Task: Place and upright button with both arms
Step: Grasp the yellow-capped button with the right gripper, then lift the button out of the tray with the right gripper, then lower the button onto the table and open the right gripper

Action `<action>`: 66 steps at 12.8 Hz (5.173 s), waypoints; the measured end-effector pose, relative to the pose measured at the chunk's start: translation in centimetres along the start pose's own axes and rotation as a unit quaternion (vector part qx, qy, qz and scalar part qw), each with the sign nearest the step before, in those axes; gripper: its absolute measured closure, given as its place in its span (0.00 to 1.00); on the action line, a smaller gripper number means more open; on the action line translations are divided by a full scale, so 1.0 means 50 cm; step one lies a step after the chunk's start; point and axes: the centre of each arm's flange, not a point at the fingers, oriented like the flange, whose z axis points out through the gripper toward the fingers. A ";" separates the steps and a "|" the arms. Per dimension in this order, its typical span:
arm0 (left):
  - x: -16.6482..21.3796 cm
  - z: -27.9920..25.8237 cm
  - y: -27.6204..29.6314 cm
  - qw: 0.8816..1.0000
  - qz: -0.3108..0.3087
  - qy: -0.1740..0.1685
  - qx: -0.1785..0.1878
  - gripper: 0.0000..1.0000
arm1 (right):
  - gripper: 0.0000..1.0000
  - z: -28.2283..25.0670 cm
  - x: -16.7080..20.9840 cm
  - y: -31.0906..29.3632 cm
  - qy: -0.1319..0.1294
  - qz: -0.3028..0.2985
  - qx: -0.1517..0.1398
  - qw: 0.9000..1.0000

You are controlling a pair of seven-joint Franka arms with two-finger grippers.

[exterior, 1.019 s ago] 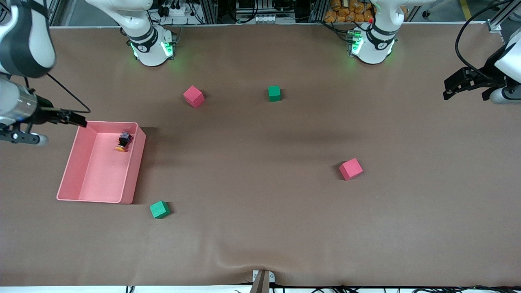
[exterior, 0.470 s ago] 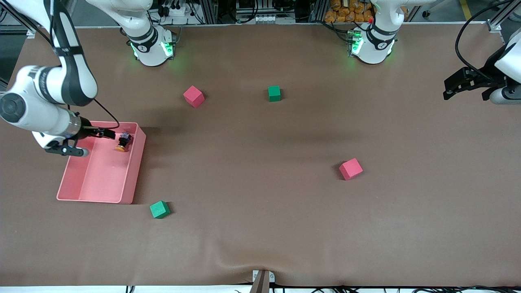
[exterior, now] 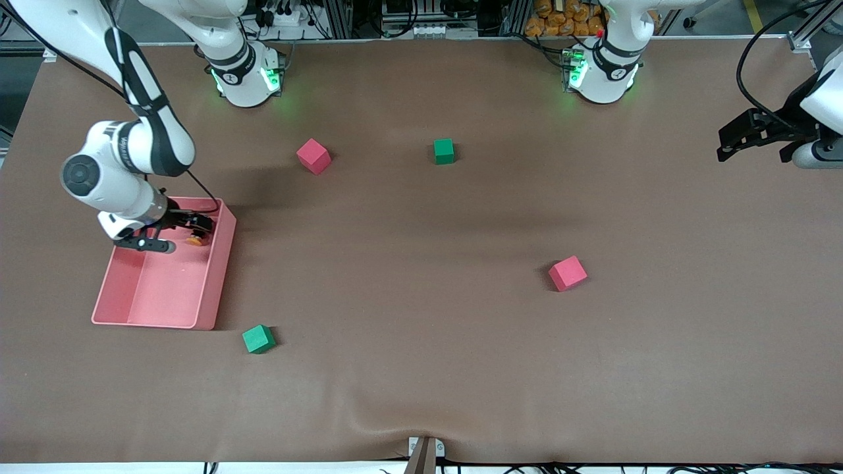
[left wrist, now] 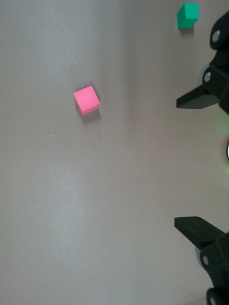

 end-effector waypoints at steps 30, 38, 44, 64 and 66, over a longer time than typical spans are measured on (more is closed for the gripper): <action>-0.001 0.001 -0.001 1.000 -0.001 -0.001 0.000 0.00 | 0.59 0.073 -0.010 0.035 -0.027 0.018 0.003 0.999; -0.001 0.001 -0.001 1.000 -0.001 -0.002 0.000 0.00 | 0.59 -0.127 0.055 -0.001 -0.013 -0.003 -0.003 1.000; -0.001 0.001 -0.002 1.000 -0.001 -0.002 0.000 0.00 | 0.59 -0.352 0.121 -0.174 -0.028 -0.075 -0.016 0.997; -0.001 0.001 -0.001 1.000 -0.001 -0.002 -0.004 0.00 | 0.59 -0.023 -0.023 -1.124 0.068 -0.047 0.029 0.996; -0.001 0.001 -0.001 1.000 -0.001 -0.002 -0.004 0.00 | 0.59 0.017 -0.028 -1.133 0.061 -0.051 0.023 0.997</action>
